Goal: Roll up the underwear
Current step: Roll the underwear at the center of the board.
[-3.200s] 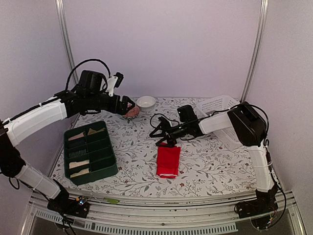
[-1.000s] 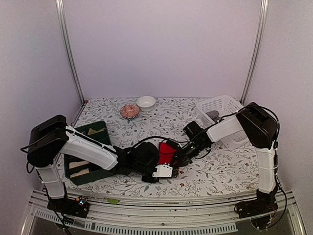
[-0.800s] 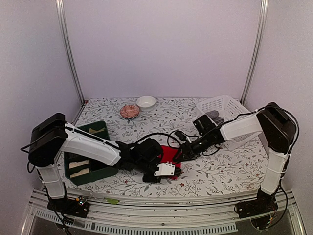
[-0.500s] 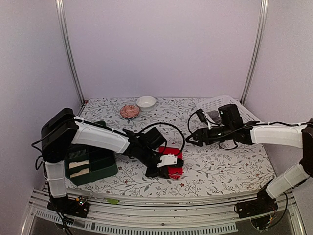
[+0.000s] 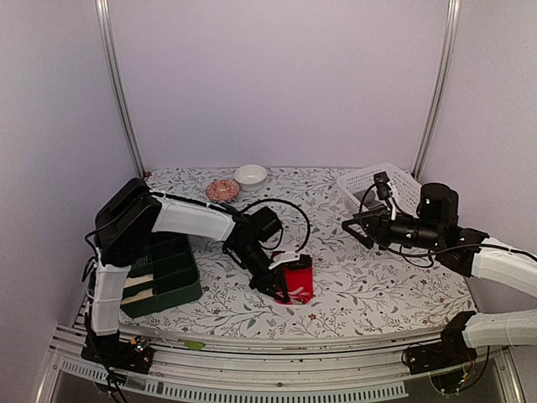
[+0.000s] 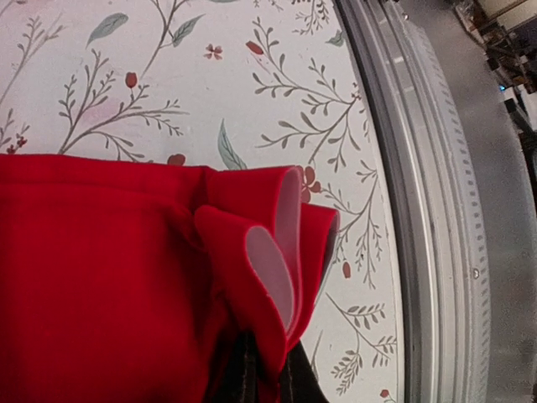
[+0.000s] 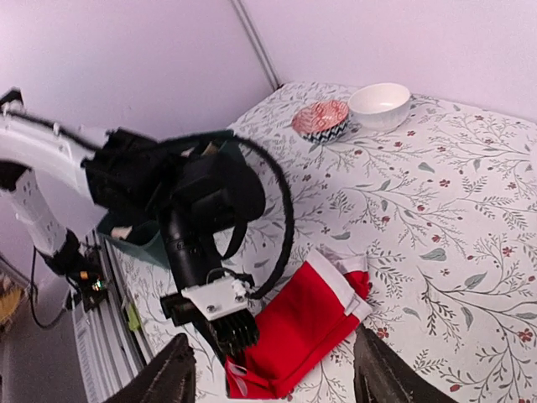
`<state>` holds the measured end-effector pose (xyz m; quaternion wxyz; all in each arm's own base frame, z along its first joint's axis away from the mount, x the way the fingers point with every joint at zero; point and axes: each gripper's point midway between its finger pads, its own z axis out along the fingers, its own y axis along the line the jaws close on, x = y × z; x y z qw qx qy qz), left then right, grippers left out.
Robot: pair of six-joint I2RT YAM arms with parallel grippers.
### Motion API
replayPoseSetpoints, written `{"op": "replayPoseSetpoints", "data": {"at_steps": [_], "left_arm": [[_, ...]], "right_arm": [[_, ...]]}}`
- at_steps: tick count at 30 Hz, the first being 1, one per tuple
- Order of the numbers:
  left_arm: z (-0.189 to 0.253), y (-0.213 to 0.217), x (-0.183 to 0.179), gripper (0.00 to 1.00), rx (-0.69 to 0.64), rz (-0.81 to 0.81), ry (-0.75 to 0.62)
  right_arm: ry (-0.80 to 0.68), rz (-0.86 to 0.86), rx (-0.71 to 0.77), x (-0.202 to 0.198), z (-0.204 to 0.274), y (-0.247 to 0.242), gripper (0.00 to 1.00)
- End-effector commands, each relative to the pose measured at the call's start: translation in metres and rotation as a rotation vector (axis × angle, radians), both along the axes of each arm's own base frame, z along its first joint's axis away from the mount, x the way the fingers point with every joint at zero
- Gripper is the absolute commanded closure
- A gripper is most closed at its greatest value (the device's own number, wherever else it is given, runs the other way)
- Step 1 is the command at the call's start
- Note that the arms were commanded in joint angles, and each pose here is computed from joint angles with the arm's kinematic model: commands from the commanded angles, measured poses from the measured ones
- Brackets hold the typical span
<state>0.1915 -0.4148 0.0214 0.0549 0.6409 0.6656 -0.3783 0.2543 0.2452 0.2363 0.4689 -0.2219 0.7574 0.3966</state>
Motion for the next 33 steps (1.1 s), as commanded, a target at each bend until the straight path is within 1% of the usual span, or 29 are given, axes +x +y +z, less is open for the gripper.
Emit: {"op": "replayPoseSetpoints", "data": {"at_steps": [1, 5, 8, 12, 17, 21, 26, 33], "left_arm": [[-0.048, 0.038, -0.003, 1.00, 0.235, 0.052, 0.128], [-0.051, 0.036, 0.000, 1.00, 0.275, 0.075, 0.177], [-0.058, 0.046, -0.004, 1.00, 0.354, 0.102, 0.219], [-0.062, 0.067, -0.016, 1.00, 0.451, 0.138, 0.253], [-0.050, 0.075, -0.022, 1.00, 0.473, 0.159, 0.264], [-0.042, 0.067, -0.019, 1.00, 0.468, 0.166, 0.286], [-0.038, 0.052, -0.011, 1.00, 0.453, 0.163, 0.286], [-0.039, 0.049, -0.010, 1.00, 0.444, 0.153, 0.283]], "right_arm": [[0.027, 0.243, -0.164, -0.033, -0.042, 0.035, 0.38], [-0.085, 0.358, -0.325, -0.048, -0.071, 0.059, 0.39], [-0.132, 0.406, -0.383, -0.047, -0.087, 0.071, 0.39], [-0.154, 0.486, -0.391, -0.053, -0.100, 0.087, 0.38], [-0.193, 0.639, -0.436, -0.079, -0.124, 0.106, 0.38], [-0.224, 0.730, -0.454, -0.097, -0.138, 0.119, 0.36], [-0.242, 0.746, -0.496, -0.102, -0.148, 0.133, 0.30], [-0.300, 0.681, -0.589, -0.085, -0.160, 0.142, 0.28]]}}
